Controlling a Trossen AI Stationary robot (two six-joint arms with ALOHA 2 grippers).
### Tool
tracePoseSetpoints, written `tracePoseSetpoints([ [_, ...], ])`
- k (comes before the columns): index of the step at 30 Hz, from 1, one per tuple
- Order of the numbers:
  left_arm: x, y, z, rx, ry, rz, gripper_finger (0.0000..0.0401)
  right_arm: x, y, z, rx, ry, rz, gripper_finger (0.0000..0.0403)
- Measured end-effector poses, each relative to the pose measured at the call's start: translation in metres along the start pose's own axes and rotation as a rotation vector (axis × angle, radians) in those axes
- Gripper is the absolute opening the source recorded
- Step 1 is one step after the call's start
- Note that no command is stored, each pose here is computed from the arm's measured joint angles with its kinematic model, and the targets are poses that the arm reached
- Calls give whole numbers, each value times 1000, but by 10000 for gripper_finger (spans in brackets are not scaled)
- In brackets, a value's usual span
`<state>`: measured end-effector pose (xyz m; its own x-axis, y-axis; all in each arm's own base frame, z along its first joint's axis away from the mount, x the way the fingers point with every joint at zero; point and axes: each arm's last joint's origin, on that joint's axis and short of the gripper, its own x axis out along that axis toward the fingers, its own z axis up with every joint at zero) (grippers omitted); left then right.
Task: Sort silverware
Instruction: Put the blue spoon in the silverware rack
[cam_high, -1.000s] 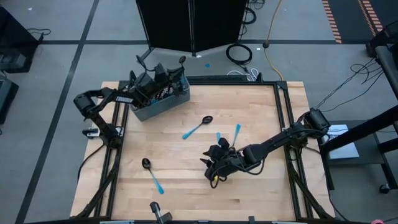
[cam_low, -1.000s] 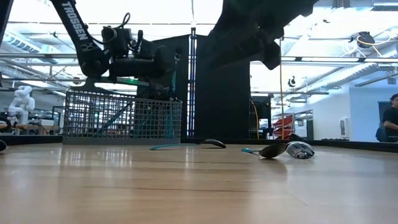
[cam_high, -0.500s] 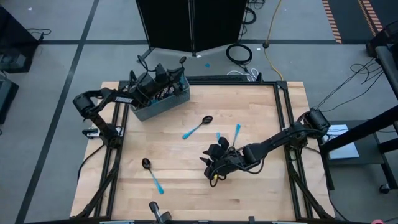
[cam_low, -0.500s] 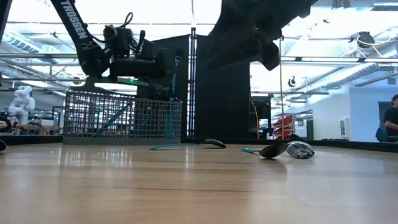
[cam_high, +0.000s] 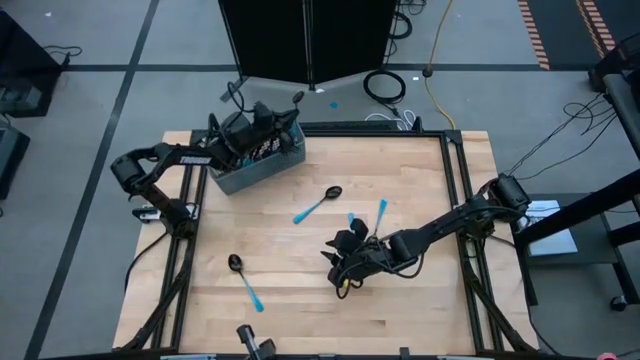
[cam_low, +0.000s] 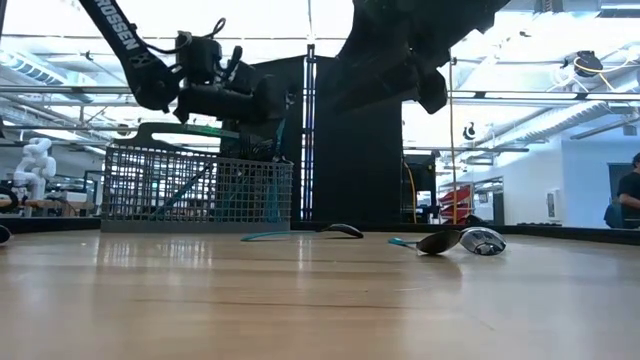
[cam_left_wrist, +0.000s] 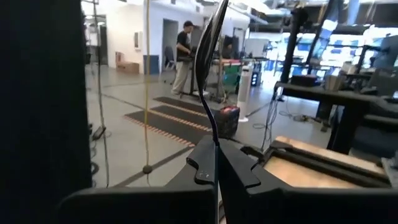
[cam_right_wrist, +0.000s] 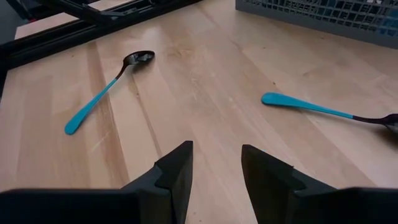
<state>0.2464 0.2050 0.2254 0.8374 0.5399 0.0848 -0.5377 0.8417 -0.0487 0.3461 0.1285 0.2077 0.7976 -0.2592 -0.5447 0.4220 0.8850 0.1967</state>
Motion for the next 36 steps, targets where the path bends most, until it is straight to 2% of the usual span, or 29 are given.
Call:
tracePoseSetpoints([
  [12,11,-5,27,27,-95,-107,0,0,0,0,-11,2,0,130],
  [15,12,-7,23,24,-57,-62,0,0,0,0,-22,3,0,130],
  [20,15,-12,8,134,42,-14,0,0,0,0,-37,4,0,130],
  [22,17,-12,2,141,65,-16,0,0,0,0,-37,4,0,130],
  [27,16,-7,1,121,6,4,0,0,0,-1,-38,4,1,130],
  [32,-7,2,-11,35,-94,46,0,-1,3,-3,-40,6,9,130],
  [36,-15,2,-18,70,-88,82,0,-1,4,-6,-51,11,11,130],
])
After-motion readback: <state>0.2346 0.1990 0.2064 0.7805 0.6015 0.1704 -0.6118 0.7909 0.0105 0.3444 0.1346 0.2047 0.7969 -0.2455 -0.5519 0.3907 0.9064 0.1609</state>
